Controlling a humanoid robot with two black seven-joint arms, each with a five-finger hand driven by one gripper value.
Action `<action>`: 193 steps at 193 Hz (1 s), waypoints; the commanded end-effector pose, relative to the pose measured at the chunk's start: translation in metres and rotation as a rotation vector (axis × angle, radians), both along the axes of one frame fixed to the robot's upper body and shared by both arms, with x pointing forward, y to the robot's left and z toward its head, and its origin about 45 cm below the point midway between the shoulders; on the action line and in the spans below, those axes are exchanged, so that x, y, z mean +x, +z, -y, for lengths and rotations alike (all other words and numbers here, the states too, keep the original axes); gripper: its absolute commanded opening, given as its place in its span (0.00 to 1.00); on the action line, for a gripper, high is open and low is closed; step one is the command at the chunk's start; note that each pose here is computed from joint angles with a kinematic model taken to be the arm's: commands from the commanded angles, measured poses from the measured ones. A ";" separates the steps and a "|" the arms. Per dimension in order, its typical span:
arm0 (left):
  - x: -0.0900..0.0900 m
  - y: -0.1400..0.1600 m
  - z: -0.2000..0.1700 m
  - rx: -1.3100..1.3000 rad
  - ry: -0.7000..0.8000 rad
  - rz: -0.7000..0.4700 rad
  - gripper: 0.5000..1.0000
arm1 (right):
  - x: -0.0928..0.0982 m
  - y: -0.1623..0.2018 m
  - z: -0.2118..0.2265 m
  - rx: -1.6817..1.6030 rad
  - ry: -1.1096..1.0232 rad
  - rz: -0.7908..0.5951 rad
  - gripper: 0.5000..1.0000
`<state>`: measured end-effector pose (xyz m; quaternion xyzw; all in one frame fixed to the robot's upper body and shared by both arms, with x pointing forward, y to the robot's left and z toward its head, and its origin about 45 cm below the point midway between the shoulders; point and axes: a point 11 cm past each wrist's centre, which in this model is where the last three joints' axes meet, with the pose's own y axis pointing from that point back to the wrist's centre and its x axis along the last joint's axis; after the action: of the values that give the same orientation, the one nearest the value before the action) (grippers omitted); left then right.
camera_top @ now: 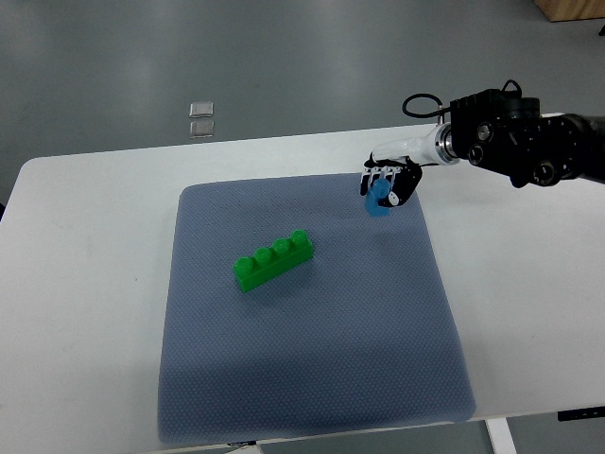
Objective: Stack blue block on green block with right hand
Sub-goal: 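Lift the blue block and carry it toward the green block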
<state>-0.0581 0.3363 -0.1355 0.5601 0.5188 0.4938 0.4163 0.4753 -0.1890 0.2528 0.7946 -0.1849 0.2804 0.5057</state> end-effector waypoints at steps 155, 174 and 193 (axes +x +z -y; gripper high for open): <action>0.000 0.000 0.000 0.000 0.000 0.000 1.00 | -0.039 0.088 -0.142 0.032 0.355 0.133 0.23; 0.000 0.000 0.001 -0.002 -0.001 0.000 1.00 | -0.040 0.073 -0.140 0.011 0.354 0.122 0.23; 0.000 0.000 0.000 -0.001 -0.001 0.000 1.00 | -0.042 0.065 -0.142 0.010 0.350 0.114 0.23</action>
<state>-0.0581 0.3361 -0.1355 0.5602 0.5187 0.4935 0.4166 0.4352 -0.0481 0.3280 0.8002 -0.0758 0.4113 0.4298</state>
